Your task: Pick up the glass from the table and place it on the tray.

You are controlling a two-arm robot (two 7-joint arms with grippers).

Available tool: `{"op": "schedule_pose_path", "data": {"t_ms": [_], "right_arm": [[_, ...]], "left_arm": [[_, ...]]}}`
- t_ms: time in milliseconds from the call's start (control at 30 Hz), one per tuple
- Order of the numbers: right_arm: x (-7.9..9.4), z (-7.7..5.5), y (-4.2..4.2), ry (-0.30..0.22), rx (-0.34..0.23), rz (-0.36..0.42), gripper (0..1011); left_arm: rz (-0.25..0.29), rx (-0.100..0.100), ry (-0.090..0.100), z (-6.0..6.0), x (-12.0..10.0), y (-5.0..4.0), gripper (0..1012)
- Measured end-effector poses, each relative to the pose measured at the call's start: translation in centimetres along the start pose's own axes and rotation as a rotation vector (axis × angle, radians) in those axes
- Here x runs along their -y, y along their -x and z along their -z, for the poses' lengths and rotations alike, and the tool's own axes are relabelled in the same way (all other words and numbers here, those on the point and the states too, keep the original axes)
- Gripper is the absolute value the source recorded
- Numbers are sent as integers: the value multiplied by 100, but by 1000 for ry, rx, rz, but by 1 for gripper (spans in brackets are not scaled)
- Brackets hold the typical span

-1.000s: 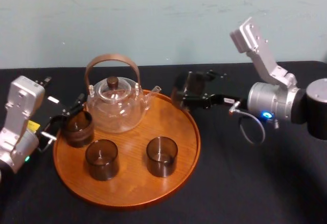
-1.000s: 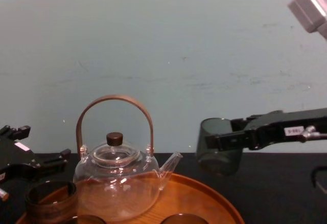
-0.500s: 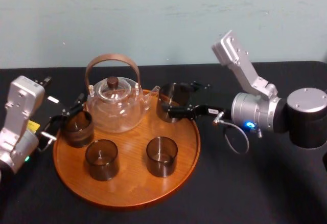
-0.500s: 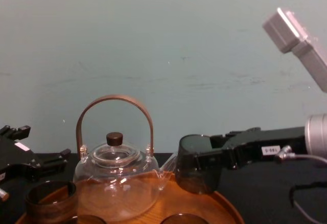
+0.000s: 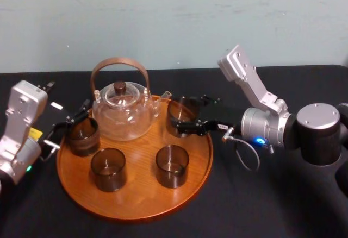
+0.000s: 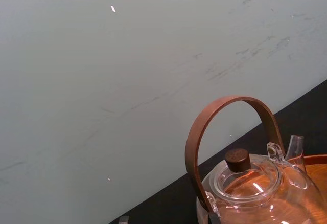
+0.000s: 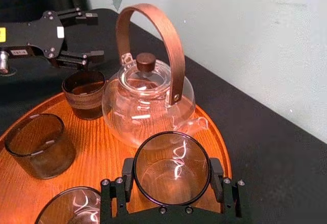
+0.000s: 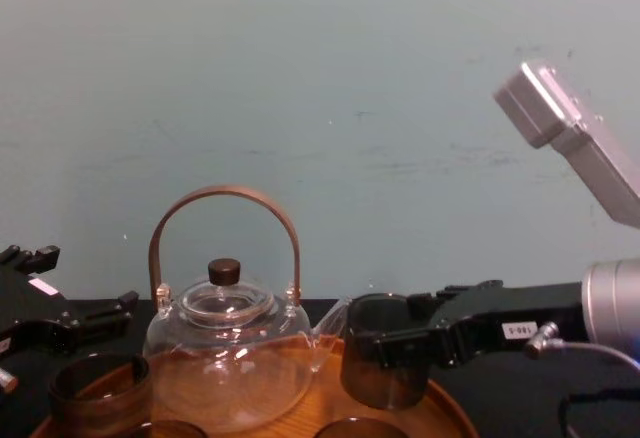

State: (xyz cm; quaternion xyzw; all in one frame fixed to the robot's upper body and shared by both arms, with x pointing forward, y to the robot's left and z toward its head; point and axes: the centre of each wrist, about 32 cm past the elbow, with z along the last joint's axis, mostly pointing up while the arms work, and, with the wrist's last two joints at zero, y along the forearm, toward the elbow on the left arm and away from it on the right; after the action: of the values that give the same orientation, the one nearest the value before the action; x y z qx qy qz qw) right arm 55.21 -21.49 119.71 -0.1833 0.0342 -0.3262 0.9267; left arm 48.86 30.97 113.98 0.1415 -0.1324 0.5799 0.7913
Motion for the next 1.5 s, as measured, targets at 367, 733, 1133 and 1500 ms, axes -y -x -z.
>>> {"op": "schedule_pose_path", "data": {"t_ms": [367,733,1133,1500], "right_arm": [[-65,105,1,22,-5,12,899],[-109,171,-3,36,-13,21,899],[-142,210,-4,49,-16,28,899],[-154,228,0,62,-18,31,899]], "left_arm": [[0,0,0,0,0,0,1001],[0,0,0,0,0,0,1001],[0,0,0,0,0,0,1001],[0,0,0,0,0,0,1001]]}}
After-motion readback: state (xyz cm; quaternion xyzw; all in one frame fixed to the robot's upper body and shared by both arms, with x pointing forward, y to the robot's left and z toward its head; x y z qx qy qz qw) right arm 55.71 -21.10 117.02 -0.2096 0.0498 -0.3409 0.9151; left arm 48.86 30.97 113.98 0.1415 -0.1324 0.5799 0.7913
